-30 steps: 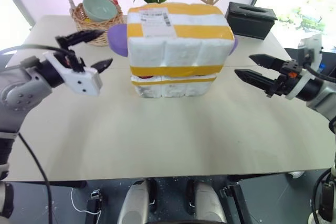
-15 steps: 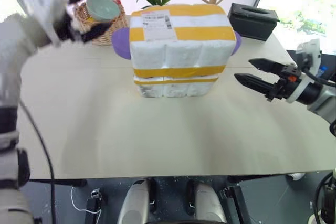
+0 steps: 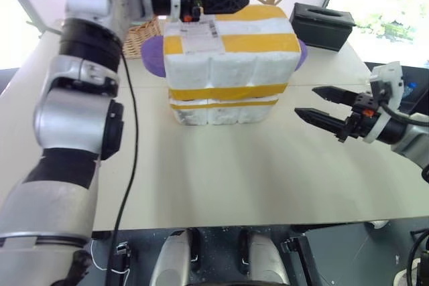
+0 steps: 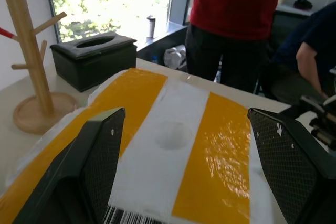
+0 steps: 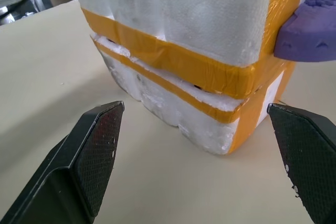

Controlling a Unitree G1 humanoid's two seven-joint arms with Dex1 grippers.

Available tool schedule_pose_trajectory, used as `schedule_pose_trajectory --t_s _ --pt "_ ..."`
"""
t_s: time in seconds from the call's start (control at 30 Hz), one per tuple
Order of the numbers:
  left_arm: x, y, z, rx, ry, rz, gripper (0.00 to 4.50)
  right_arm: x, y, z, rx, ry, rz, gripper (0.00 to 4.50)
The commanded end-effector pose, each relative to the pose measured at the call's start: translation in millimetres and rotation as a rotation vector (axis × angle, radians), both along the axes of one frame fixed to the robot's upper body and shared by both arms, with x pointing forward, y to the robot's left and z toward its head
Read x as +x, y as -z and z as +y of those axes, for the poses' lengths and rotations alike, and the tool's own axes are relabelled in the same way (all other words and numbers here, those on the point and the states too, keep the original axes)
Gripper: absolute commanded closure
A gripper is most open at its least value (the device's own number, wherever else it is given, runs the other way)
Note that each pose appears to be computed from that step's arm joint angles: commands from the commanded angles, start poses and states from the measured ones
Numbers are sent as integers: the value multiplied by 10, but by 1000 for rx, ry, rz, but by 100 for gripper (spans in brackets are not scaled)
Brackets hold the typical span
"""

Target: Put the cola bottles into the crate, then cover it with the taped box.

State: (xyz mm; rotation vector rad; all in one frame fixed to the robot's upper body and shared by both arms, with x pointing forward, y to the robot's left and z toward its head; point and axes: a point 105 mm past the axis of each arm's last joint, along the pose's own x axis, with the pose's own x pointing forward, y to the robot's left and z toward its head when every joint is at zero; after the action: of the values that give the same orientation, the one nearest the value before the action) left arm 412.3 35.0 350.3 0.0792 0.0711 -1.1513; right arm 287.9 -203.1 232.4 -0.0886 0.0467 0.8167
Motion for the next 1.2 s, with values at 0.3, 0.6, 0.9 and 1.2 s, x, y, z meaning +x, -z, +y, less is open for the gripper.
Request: schedule_pose_trajectory --t_s 0.3,0.6,0.9,1.2 --pt "165 616 19 211 -40 29 61 -36 -123 60 0 -16 -61 0" --pt "-335 -816 373 -265 96 -76 61 -9 -104 45 -13 -28 -49 0" --pt "-1393 -345 1345 36 191 -75 61 33 -110 -48 -49 -44 -41 0" --pt "-1483 728 2134 360 -132 43 61 46 -132 -210 -135 -97 -7 0"
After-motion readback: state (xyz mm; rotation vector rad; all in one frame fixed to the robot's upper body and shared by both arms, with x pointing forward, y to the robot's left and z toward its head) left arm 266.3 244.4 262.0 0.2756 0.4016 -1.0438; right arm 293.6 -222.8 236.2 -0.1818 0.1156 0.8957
